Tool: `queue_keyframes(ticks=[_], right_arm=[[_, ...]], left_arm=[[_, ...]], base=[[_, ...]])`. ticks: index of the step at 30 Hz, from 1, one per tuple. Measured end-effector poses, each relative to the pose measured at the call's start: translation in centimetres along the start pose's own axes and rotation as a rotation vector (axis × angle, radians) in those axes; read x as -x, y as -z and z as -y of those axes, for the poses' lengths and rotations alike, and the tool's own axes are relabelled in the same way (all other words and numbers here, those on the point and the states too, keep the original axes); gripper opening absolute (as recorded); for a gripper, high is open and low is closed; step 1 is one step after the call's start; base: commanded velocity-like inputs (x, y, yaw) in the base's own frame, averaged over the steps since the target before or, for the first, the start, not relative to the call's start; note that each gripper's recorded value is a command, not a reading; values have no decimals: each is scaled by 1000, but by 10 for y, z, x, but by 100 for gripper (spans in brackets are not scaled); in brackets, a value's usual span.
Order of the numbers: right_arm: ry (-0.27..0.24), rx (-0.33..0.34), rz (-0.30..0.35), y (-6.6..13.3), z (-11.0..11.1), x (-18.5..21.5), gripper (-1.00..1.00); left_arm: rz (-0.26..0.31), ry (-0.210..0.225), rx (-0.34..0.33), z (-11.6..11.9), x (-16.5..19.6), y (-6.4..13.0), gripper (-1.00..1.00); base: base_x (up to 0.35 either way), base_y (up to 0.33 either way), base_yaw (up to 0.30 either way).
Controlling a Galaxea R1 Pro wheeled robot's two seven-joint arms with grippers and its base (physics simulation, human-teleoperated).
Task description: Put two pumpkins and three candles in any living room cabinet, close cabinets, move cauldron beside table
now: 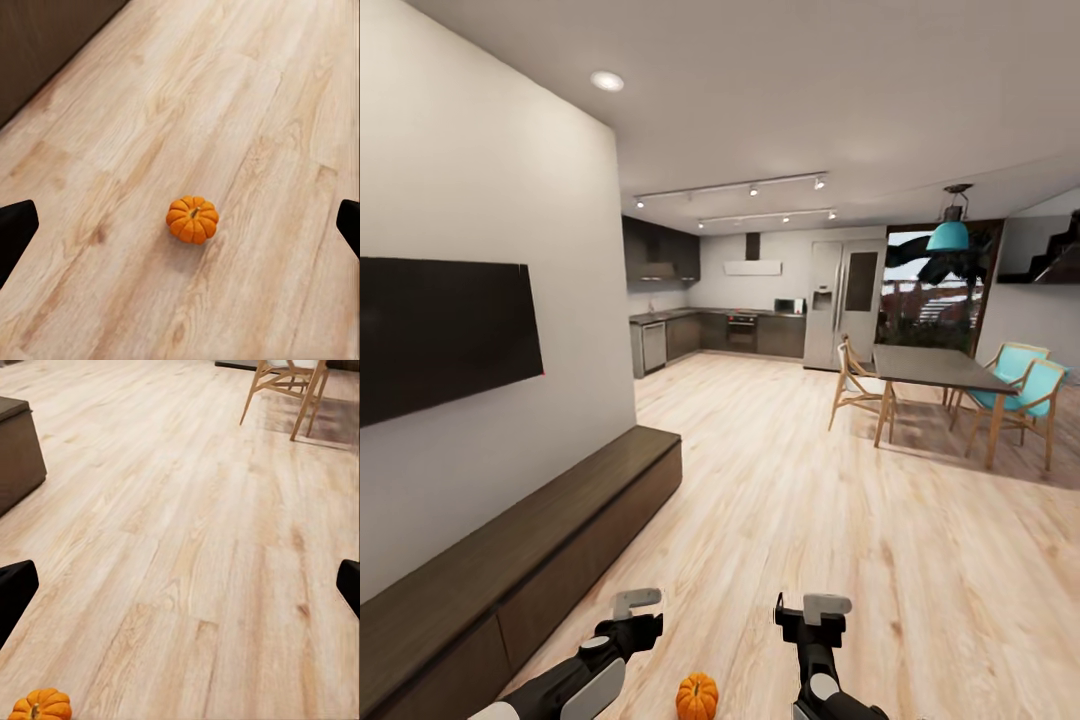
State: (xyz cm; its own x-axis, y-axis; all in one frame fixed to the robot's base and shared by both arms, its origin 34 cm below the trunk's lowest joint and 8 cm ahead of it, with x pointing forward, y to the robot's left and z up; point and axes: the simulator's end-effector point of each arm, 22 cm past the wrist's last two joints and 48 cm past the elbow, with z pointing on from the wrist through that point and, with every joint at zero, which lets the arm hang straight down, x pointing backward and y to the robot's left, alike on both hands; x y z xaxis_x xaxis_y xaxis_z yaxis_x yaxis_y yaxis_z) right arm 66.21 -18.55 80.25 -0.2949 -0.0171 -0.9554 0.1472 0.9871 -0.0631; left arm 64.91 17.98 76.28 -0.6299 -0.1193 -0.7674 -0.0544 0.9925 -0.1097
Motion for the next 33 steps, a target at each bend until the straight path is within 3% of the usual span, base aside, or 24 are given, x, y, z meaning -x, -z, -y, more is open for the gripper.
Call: queue_keyframes(ticks=[13, 22, 33], right_arm=[[-4, -7, -37, 19, 0, -4, 100], [-99, -74, -122, 25, 20, -19, 100], [-78, -78, -221, 31, 22, -38, 100]], left_arm=[[-33, -23, 65, -30, -3, 9, 100], [-46, -27, 71, -32, -2, 15, 100], [-64, -27, 72, -32, -5, 18, 100]], base=[[0, 0, -177], [0, 0, -13], [0, 0, 0]])
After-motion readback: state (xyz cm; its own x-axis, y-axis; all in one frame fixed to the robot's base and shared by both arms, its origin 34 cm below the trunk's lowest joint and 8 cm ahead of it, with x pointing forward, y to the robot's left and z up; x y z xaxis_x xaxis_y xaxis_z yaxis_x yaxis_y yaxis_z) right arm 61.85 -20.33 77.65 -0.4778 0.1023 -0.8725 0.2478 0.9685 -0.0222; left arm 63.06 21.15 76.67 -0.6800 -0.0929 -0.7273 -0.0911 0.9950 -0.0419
